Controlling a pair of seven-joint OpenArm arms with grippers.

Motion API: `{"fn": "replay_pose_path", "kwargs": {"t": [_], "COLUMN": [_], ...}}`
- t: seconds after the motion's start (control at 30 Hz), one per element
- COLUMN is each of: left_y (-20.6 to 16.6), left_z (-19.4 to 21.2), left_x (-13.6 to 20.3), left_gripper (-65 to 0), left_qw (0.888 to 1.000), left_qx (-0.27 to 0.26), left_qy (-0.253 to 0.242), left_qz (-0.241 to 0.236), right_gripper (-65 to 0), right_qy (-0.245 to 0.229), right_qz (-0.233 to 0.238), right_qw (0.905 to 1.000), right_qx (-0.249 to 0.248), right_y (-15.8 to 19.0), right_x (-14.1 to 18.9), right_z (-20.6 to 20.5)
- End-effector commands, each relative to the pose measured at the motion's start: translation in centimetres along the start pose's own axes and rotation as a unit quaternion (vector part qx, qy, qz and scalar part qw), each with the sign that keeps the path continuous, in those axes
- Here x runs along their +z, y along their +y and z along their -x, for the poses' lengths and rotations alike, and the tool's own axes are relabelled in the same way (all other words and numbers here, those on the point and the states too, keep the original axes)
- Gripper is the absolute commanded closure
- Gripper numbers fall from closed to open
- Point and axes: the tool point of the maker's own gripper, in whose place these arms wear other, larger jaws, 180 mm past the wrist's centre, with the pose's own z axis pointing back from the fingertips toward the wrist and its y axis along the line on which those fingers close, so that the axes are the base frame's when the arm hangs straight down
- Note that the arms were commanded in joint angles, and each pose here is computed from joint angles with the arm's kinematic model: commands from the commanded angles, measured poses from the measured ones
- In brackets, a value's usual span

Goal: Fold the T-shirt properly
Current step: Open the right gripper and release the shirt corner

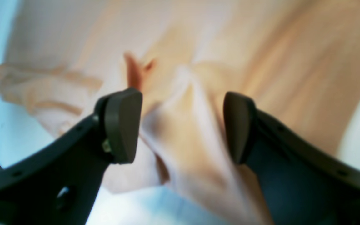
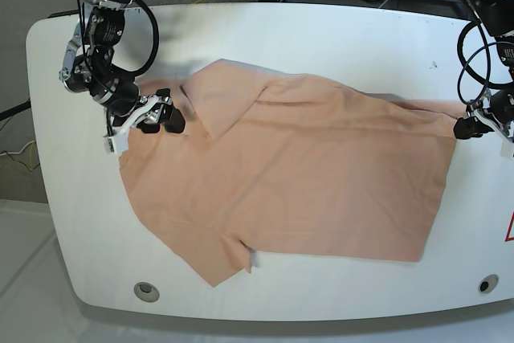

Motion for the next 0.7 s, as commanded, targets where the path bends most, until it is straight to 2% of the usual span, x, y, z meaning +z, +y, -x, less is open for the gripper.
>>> {"fn": "replay_pose_path", "kwargs": {"t": [0.0, 0.27, 0.67], "left_y": [0.0, -0.3, -1.3], "left_z": [-3.0, -2.8, -4.4], "left_x": [1.1, 1.5, 2.6], "left_gripper": [-29.0, -28.2, -30.3], "left_qw": [0.999, 0.998, 0.995], "left_qx": [-0.018, -0.029, -0.052], "left_qy": [-0.043, -0.049, -0.089], "left_qz": [0.001, -0.001, -0.001], "right_gripper": [-39.8, -39.2, -39.9], "right_qy": [-0.045, -0.043, -0.030], "right_qz": [0.008, 0.027, 0.034], "right_qw": [0.9986, 0.9982, 0.9990], "right_qx": [0.028, 0.031, 0.007], "right_y": [-0.2, -0.9, -1.6], "right_x": [1.2, 1.2, 0.9], "right_z": [-3.7, -3.7, -0.4]}}
